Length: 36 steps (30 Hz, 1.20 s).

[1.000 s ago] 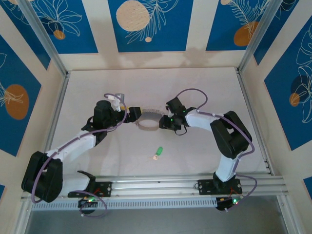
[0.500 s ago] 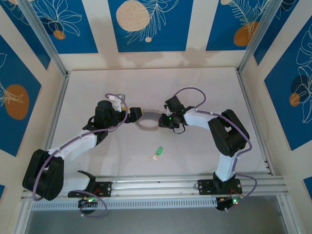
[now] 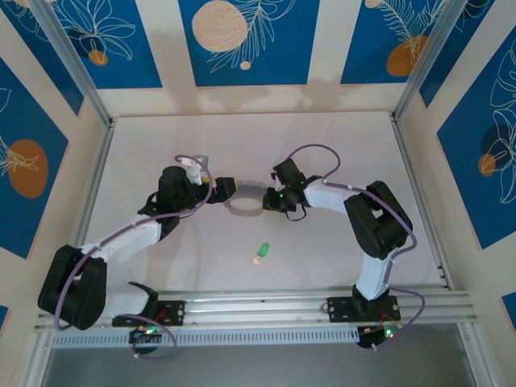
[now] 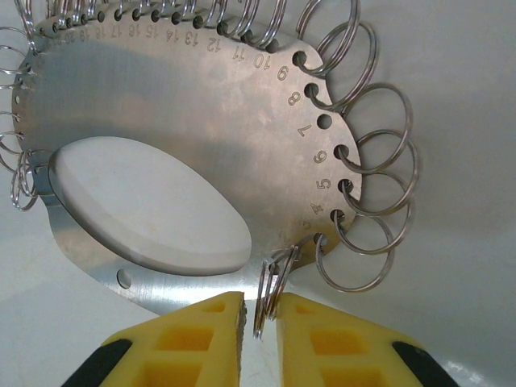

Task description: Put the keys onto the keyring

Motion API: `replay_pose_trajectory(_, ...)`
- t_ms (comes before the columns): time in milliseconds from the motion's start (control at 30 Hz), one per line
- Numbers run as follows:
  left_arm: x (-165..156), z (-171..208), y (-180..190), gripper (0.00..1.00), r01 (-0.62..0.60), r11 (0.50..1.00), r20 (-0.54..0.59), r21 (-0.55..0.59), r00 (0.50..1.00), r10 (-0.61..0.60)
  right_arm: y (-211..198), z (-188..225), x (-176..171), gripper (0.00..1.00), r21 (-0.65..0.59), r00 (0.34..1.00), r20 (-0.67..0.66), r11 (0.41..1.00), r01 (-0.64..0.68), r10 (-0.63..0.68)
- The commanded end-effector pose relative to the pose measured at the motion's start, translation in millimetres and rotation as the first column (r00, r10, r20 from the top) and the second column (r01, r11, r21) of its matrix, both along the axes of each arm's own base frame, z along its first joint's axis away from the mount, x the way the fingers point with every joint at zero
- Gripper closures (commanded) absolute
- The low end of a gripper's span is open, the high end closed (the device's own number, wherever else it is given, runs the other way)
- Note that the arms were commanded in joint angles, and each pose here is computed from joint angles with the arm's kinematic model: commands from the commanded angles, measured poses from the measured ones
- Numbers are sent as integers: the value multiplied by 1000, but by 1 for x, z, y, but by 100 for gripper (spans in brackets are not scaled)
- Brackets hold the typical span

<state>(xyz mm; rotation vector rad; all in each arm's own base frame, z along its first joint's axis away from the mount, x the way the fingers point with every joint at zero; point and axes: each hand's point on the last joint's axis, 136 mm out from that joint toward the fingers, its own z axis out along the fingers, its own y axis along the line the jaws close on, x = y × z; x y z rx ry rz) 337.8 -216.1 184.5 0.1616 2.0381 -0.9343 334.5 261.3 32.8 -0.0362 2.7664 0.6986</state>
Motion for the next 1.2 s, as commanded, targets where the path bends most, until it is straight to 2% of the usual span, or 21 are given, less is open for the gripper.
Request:
replay_pose_trajectory(0,-5,0,-7,0,31,999,-2,-20,1000,-31,-2,-7,-3,81,-1,1000,-18,1000,-8,8)
replay_pose_trajectory(433,-5,1,-9,0,34,999,0,-21,999,-34,-5,-18,-9,77,2,999,-44,1000,6,-6)
replay_pose_trajectory(800,-5,-2,-10,0,38,999,-4,-21,999,-38,-4,-17,-13,78,24,999,-46,1000,18,-17)
replay_pose_trajectory(1000,-4,-2,-11,0,38,999,-3,-21,999,-38,-2,-17,-12,85,41,999,-47,999,23,-21)
replay_pose_trajectory(1167,-5,-2,-11,0,40,999,-3,-20,999,-40,-1,-15,-12,98,49,999,-46,999,23,-20)
